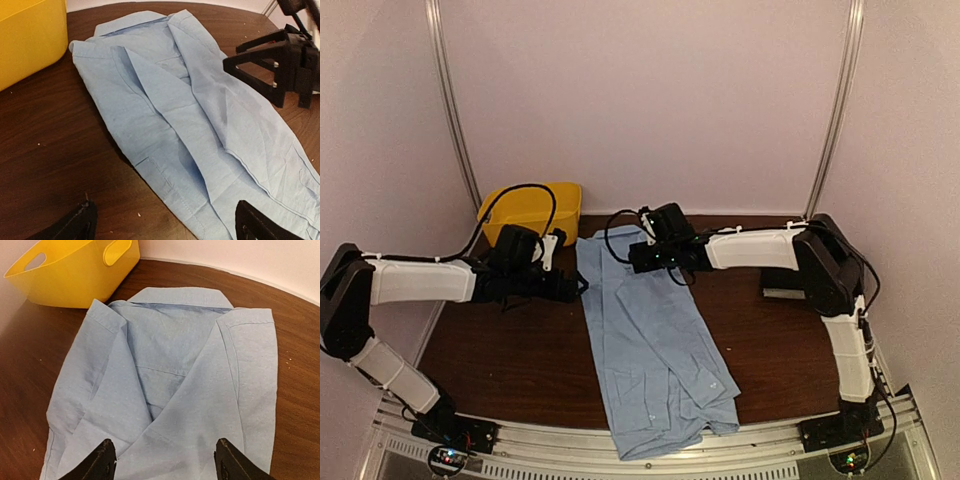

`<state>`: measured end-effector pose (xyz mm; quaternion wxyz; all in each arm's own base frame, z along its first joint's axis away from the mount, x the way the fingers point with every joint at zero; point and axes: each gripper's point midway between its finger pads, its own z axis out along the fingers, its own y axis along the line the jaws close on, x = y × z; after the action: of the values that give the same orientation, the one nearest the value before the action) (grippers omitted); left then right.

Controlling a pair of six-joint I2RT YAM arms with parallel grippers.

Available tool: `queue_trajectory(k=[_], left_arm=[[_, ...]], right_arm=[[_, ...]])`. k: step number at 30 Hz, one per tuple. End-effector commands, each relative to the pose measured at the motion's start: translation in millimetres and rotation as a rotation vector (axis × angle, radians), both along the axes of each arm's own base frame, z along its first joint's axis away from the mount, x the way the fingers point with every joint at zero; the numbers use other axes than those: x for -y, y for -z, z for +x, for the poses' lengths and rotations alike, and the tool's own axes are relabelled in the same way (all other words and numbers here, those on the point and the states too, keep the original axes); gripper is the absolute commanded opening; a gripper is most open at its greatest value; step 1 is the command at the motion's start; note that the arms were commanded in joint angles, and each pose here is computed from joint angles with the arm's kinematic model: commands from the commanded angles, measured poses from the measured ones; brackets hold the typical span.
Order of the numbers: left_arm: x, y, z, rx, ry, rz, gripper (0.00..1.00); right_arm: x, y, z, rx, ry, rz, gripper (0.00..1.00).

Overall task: Fold and stack the long sleeve shirts
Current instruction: Move the rectangle-folded shirt to the center of the board.

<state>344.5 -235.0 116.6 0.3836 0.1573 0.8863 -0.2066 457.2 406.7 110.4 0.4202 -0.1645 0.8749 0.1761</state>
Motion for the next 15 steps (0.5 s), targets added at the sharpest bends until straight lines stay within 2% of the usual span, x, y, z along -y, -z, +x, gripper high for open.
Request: queue_trajectory(k=[1, 7, 15], left_arm=[[-2, -8, -3, 0.026, -0.018, -0.037, 0.98], [-4, -6, -6, 0.021, -0.019, -0.042, 0.98], [-1, 0, -11, -0.002, -0.003, -0.048, 0.98]], right_arm=[[-7, 24, 23, -0.063, -0.03, 0.056, 0.69], [4, 52, 37, -0.134, 0.033, 0.12, 0.68], [65, 72, 55, -0.194, 0.252, 0.131, 0.67]])
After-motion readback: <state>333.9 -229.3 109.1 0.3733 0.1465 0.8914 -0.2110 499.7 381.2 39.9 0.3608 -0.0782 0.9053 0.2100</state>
